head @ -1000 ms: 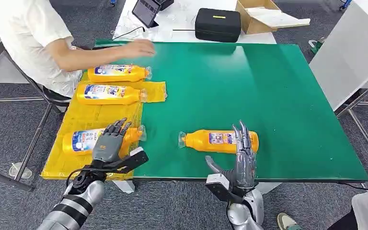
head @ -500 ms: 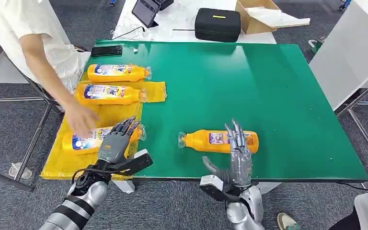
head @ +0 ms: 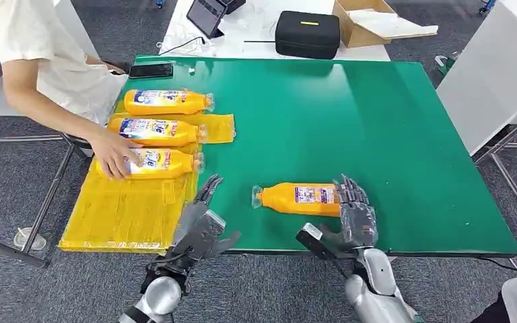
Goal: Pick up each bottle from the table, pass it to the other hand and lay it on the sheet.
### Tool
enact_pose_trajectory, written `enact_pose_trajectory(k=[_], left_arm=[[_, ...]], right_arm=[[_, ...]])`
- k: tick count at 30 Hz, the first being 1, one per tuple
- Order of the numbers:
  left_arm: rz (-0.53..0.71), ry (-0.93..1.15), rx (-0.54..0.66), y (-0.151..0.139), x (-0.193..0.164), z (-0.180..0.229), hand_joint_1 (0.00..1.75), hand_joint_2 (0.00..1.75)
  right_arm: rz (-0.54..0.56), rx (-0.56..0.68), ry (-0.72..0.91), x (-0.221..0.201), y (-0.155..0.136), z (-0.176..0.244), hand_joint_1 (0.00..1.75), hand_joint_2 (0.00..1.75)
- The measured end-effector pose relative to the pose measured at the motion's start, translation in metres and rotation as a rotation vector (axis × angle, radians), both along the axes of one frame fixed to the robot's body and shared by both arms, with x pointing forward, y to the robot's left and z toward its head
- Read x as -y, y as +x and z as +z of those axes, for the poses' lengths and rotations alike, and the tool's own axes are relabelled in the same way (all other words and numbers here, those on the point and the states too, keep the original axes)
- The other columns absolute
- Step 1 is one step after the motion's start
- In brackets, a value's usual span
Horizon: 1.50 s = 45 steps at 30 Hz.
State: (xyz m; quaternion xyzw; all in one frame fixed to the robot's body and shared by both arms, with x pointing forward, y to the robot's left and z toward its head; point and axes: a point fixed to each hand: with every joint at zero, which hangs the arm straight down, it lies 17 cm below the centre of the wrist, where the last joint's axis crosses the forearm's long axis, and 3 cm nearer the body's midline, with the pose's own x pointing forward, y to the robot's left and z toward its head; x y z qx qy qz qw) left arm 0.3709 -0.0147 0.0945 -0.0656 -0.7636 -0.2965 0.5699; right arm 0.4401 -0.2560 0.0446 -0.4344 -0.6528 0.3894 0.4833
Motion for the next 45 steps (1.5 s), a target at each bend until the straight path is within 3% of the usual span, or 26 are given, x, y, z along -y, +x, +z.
enact_pose_trajectory(k=[12,22,31,33,38,39,40,41,42,45], left_arm=[[0.020,-0.053,0.026,-0.005,0.003,0.021,0.00,1.75],[0.005,-0.070,0.053,-0.001,0.013,0.032,0.00,1.75],[-0.001,-0.077,0.046,-0.001,0.018,0.031,0.00,1.75],[0.000,-0.075,0.043,-0.001,0.018,0.030,0.00,1.75],[0.004,-0.070,0.029,0.000,0.018,0.027,0.00,1.75],[0.006,-0.068,0.025,0.000,0.018,0.026,0.00,1.75],[0.006,-0.067,0.024,0.001,0.018,0.026,0.00,1.75],[0.007,-0.066,0.023,0.002,0.019,0.027,0.00,1.75],[0.006,-0.067,0.023,0.003,0.020,0.028,0.00,1.75],[0.005,-0.066,0.022,0.004,0.021,0.028,0.00,1.75]], right_arm=[[-0.002,-0.064,-0.031,0.007,0.003,-0.013,0.00,1.75],[0.003,-0.037,-0.057,0.006,0.033,0.000,0.00,1.75],[-0.009,-0.045,-0.101,-0.002,0.043,0.000,0.00,1.75],[-0.023,-0.088,-0.099,-0.001,0.046,-0.007,0.00,1.75],[-0.092,-0.334,-0.109,0.014,0.057,-0.044,0.00,1.75],[-0.104,-0.383,-0.121,0.017,0.059,-0.051,0.21,1.75],[-0.115,-0.430,-0.131,0.020,0.062,-0.056,0.58,1.75],[-0.122,-0.458,-0.138,0.023,0.063,-0.060,1.62,1.75],[-0.125,-0.479,-0.146,0.025,0.063,-0.063,1.75,1.75],[-0.133,-0.528,-0.176,0.032,0.064,-0.070,1.75,1.75]])
